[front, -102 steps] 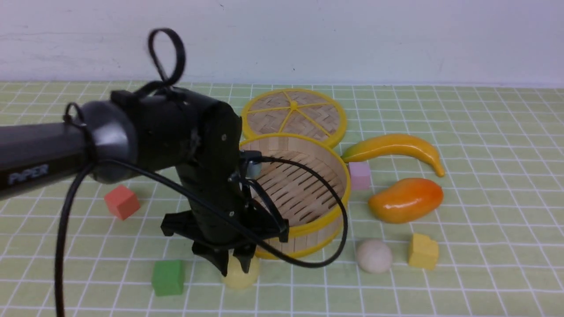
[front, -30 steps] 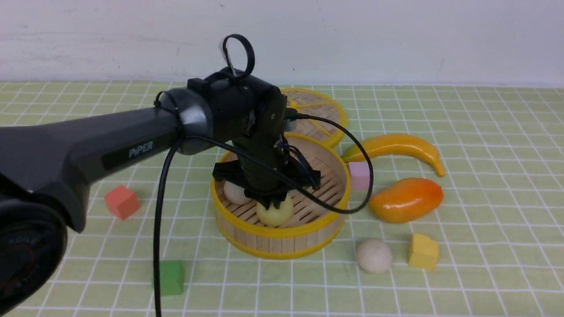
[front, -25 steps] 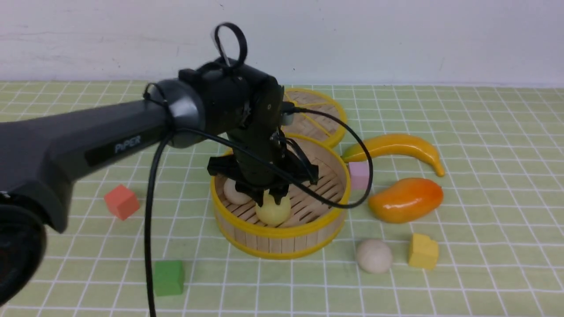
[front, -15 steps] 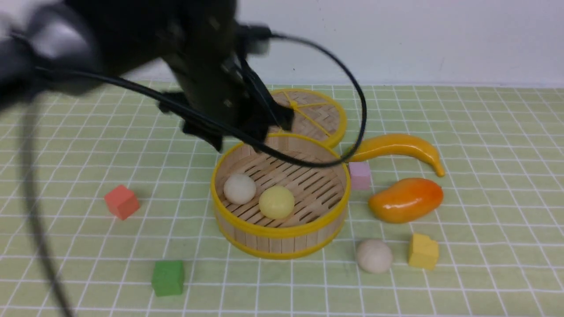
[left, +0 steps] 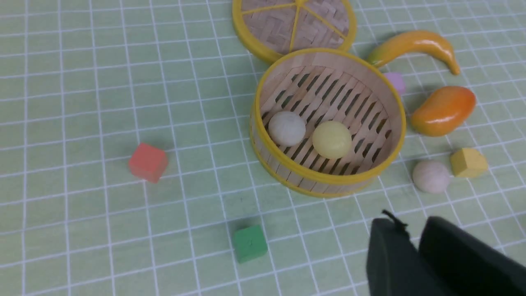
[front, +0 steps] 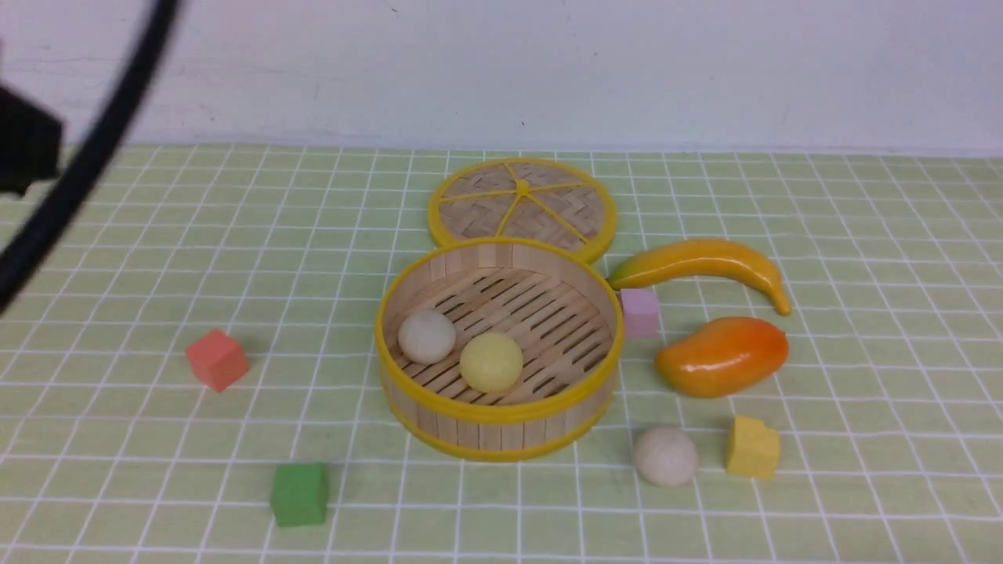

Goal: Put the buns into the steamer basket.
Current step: Use the right arm to grab a steamed stuffed bun

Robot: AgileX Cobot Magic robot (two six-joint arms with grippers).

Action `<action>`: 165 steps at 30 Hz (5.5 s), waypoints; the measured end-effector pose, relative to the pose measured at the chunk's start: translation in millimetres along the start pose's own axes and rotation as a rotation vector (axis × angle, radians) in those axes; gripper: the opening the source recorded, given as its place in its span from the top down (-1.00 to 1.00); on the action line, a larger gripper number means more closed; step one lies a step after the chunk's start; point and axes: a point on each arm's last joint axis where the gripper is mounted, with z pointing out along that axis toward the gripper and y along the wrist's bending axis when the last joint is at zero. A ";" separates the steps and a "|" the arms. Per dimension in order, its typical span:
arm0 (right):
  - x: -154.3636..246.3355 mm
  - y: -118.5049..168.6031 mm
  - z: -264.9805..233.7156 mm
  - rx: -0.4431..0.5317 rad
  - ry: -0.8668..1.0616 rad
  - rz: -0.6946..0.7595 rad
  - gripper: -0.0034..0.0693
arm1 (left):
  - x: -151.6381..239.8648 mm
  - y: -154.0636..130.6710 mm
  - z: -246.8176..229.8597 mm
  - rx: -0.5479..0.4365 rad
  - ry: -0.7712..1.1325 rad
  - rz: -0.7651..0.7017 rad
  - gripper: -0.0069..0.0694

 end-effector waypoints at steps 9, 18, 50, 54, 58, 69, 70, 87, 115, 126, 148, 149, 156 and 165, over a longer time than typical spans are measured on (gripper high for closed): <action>0.0 0.0 0.0 0.000 0.000 0.003 0.25 | 96.4 26.2 51.7 -0.035 -0.067 0.140 0.85; 0.0 0.0 0.0 0.000 0.000 0.003 0.25 | 103.5 16.8 72.7 0.087 -0.238 0.155 0.85; 0.0 0.0 0.0 0.000 0.000 0.004 0.25 | 102.4 12.1 72.4 0.164 -0.351 0.104 0.85; 0.0 0.0 0.0 0.000 0.000 0.003 0.25 | 101.7 16.8 60.4 0.174 -0.461 0.078 0.85; 0.0 0.0 0.0 0.000 0.000 0.003 0.25 | 105.2 31.3 55.9 0.097 -0.554 0.018 0.85; 0.0 0.0 0.0 0.000 0.000 0.001 0.25 | 178.6 70.4 68.9 -0.165 -0.577 -0.125 0.85; 0.0 0.0 0.0 0.000 0.000 0.001 0.25 | 188.7 72.4 70.1 -0.178 -0.581 -0.134 0.85; 0.0 0.0 0.0 0.000 0.000 0.000 0.25 | 279.4 85.6 97.6 -0.259 -0.342 -0.325 0.82; 0.0 0.0 0.0 0.000 0.000 0.001 0.25 | 279.5 85.5 97.7 -0.257 -0.342 -0.329 0.80; -1.4 -8.4 -0.3 0.094 -0.008 -0.226 0.25 | 279.5 85.5 97.7 -0.257 -0.342 -0.329 0.78; -20.2 -9.0 -2.2 0.186 -0.199 -0.736 0.25 | 279.5 85.5 97.7 -0.257 -0.342 -0.330 0.72; -20.6 -9.2 -2.3 0.192 -0.201 -0.755 0.25 | 279.5 85.5 97.7 -0.257 -0.342 -0.330 0.72; -25.9 -1.2 -3.4 0.102 -0.299 -0.571 0.25 | 279.5 85.5 97.7 -0.257 -0.342 -0.330 0.71; -31.2 8.4 -5.7 -0.085 -0.376 -0.057 0.25 | 279.5 85.5 97.7 -0.257 -0.342 -0.330 0.67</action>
